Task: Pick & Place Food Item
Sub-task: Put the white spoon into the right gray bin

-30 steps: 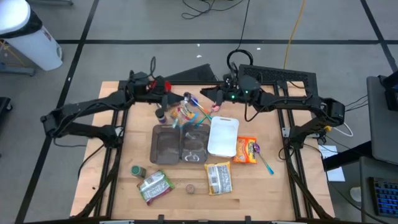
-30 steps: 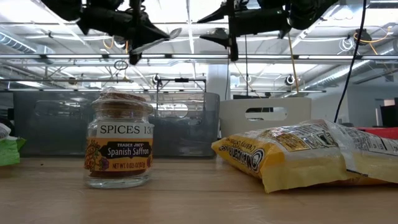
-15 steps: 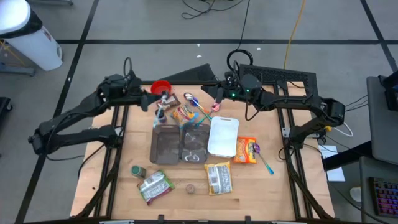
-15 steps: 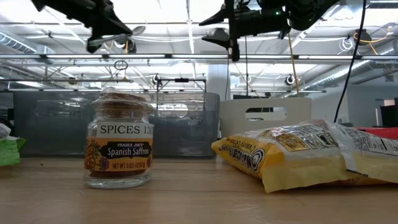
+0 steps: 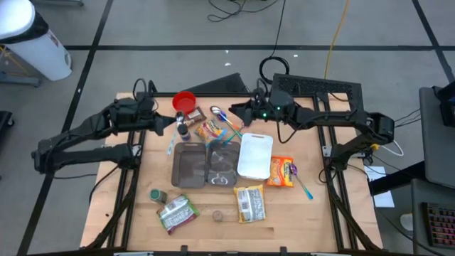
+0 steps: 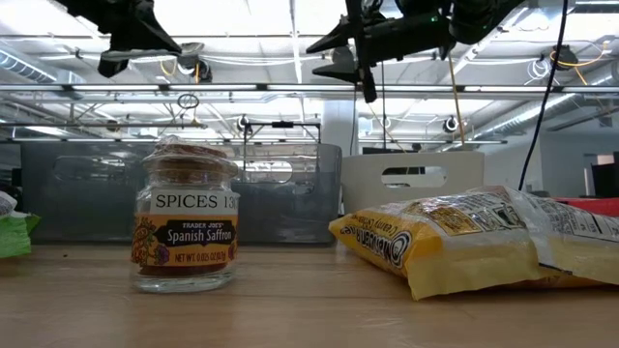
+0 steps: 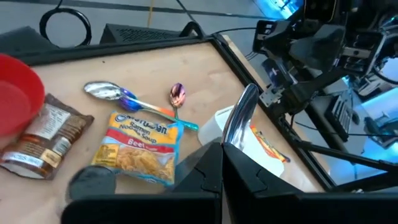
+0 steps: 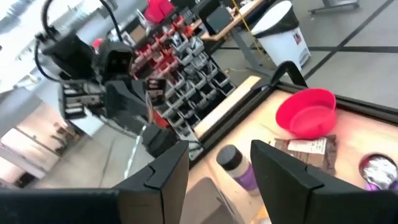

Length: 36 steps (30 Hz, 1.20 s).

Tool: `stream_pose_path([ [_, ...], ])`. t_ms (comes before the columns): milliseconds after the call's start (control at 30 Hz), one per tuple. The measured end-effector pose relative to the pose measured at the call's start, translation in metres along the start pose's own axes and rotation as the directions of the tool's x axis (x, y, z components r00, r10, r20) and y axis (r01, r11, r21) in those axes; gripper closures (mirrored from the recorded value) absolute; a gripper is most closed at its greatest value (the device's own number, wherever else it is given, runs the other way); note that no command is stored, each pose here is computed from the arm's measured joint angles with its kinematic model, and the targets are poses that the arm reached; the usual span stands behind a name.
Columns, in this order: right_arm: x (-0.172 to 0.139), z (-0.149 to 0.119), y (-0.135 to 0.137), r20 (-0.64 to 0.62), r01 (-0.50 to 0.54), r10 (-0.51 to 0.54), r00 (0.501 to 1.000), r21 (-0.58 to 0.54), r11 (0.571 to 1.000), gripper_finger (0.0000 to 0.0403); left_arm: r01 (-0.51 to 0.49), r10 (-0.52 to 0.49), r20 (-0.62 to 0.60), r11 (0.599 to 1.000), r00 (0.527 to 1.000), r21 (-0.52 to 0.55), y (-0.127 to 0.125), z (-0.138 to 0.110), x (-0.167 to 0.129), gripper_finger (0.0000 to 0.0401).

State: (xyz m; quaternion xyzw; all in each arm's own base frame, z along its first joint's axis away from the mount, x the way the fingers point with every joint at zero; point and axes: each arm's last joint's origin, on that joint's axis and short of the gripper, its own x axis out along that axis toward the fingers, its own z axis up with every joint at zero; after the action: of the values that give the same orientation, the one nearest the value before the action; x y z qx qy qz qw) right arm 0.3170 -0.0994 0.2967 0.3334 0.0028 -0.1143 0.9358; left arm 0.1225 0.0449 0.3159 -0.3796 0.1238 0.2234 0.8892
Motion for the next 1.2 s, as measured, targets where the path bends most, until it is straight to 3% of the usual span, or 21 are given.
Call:
stream_pose_path([
  [167,-0.006,-0.015,-0.005,0.002,-0.020,0.020,1.000,0.005,1.000,0.0239,0.014,-0.015,-0.013,0.997,1.000,-0.078,0.000,-0.026,0.016,0.0399],
  [267,-0.017,-0.024,-0.010,0.043,-0.056,0.054,0.998,0.038,0.998,0.0240,0.063,-0.058,0.040,0.989,0.997,-0.135,-0.003,-0.039,0.024,0.0399],
  [500,-0.066,-0.046,-0.024,0.153,-0.158,0.140,0.978,0.114,0.981,0.0239,0.093,-0.057,0.163,0.970,0.985,-0.223,-0.022,-0.060,0.041,0.0399],
  [700,-0.109,-0.072,-0.030,0.147,-0.214,0.189,0.971,0.176,0.961,0.0239,0.099,-0.058,0.143,0.949,0.988,-0.301,-0.037,-0.079,0.070,0.0399],
  [867,-0.136,-0.093,-0.032,0.130,-0.258,0.235,0.963,0.210,0.943,0.0239,0.092,-0.053,0.130,0.943,0.990,-0.319,-0.055,-0.089,0.098,0.0400],
  [1067,-0.151,-0.108,-0.039,0.121,-0.257,0.233,0.965,0.255,0.932,0.0239,0.067,-0.048,0.076,0.957,0.996,-0.281,-0.090,-0.085,0.128,0.0400],
  [1200,-0.153,-0.109,-0.040,0.120,-0.263,0.239,0.964,0.258,0.930,0.0239,-0.005,0.011,0.021,0.965,1.000,-0.261,-0.103,-0.084,0.144,0.0400],
])
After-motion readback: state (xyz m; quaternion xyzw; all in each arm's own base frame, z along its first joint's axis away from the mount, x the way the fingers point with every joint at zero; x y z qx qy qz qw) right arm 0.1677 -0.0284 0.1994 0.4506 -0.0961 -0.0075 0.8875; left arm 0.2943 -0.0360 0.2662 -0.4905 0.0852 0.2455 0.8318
